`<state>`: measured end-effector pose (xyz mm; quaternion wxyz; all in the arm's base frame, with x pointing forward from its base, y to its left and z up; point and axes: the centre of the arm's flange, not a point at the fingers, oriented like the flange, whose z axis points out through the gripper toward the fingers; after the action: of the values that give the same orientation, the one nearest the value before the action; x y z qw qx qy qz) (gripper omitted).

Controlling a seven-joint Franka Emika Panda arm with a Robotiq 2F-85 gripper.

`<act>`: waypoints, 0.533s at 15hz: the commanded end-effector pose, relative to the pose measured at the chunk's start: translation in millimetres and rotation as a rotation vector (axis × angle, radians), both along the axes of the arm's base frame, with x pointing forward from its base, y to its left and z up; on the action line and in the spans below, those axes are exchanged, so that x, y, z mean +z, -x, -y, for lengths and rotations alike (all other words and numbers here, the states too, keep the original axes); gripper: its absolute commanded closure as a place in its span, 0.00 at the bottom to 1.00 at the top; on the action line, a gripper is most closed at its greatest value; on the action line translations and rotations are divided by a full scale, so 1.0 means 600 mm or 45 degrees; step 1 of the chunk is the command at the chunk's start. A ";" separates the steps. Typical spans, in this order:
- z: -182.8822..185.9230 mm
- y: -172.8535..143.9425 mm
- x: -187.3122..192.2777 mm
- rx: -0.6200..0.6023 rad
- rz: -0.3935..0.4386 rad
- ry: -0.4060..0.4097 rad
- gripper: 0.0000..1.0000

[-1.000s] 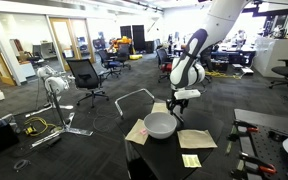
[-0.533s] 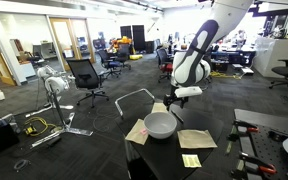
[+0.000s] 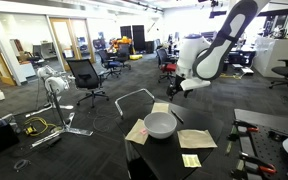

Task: Move the pen to the right

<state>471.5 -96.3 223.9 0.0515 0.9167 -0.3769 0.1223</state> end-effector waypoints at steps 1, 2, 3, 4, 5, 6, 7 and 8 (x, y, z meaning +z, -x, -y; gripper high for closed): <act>-0.038 0.033 0.072 0.010 0.049 0.060 0.00; -0.041 0.031 0.082 0.016 0.059 0.077 0.00; -0.043 0.029 0.087 0.024 0.070 0.087 0.00; -0.045 0.028 0.093 0.028 0.081 0.097 0.00; -0.047 0.028 0.097 0.036 0.091 0.104 0.00; -0.051 0.028 0.102 0.042 0.099 0.110 0.00; -0.027 -0.003 0.063 0.053 0.093 0.111 0.00; -0.029 -0.004 0.067 0.051 0.099 0.110 0.00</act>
<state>473.7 -78.9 263.8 0.0737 0.9156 -0.3544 0.1751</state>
